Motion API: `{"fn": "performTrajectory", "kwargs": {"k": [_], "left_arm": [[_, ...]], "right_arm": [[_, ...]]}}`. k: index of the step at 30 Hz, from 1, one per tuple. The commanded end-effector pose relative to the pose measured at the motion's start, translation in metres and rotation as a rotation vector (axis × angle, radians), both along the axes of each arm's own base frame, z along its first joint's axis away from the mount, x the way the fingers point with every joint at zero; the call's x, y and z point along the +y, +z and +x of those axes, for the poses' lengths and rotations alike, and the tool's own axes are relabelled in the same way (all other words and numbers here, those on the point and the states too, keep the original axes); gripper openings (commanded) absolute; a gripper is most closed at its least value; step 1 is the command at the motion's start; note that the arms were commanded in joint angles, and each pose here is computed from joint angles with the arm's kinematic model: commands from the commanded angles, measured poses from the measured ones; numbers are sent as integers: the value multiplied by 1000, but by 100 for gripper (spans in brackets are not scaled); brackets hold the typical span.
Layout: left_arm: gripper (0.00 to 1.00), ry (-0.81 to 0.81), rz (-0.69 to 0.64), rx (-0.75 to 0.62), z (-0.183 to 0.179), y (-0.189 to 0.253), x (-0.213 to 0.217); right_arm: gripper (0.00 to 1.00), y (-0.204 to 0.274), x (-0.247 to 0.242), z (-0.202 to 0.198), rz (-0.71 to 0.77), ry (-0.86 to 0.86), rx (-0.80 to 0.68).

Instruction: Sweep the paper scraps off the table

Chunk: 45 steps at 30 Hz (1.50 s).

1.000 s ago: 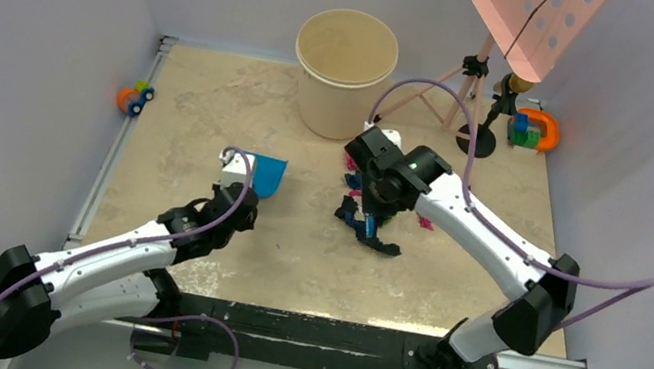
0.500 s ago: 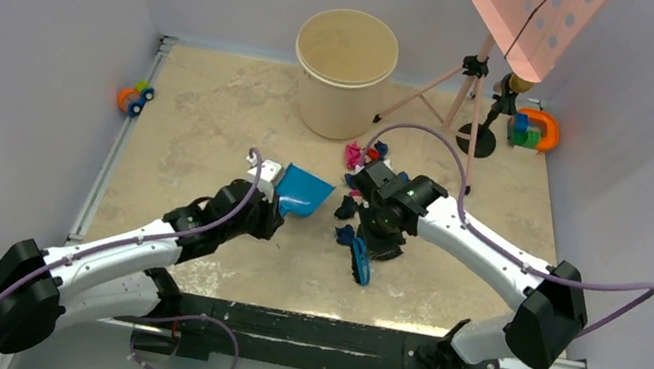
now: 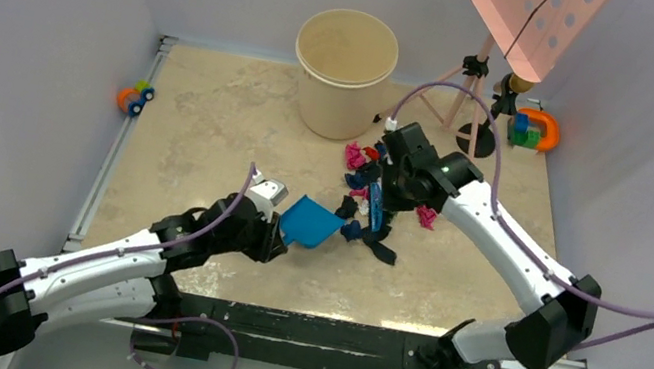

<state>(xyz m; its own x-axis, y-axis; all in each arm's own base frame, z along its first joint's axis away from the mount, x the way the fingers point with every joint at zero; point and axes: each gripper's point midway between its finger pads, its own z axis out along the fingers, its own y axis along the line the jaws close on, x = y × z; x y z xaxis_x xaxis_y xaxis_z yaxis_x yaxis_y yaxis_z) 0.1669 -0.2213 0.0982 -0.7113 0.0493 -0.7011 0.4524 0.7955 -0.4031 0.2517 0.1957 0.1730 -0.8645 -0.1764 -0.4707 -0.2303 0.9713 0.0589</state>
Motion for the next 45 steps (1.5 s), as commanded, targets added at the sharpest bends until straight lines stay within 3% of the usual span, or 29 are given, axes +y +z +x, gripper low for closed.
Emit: {"fn": "performTrajectory", "kwargs": {"k": [1,4,9,15,19,24,28,35,41,45], "left_arm": [[0,-65,-10,19,-19,20,-3],[0,-86,51,58,-32,13,3],[0,-101,105,87,-47,-6,-3],[0,-193,258,80,-62,-30,-14],[0,-201,285,23,-53,-33,-17],[0,-224,379,-2,-40,-38,-27],[0,-240,397,-19,-33,-40,-38],[0,-243,427,-34,-18,-42,-51],[0,-221,448,-43,1,-44,-62],[0,-179,443,-91,13,-37,-67]], "right_arm": [[0,47,-32,12,28,-70,-133],[0,52,-79,21,-94,-238,-186],[0,40,-156,31,-441,-472,-200],[0,14,-156,58,-597,-432,-127],[0,-5,-146,83,-644,-346,-108],[0,-43,-114,100,-570,-170,-7],[0,-68,-75,88,-425,-5,57],[0,-59,15,36,-129,312,90],[0,-52,47,0,75,391,168],[0,-23,52,-12,186,398,110]]}}
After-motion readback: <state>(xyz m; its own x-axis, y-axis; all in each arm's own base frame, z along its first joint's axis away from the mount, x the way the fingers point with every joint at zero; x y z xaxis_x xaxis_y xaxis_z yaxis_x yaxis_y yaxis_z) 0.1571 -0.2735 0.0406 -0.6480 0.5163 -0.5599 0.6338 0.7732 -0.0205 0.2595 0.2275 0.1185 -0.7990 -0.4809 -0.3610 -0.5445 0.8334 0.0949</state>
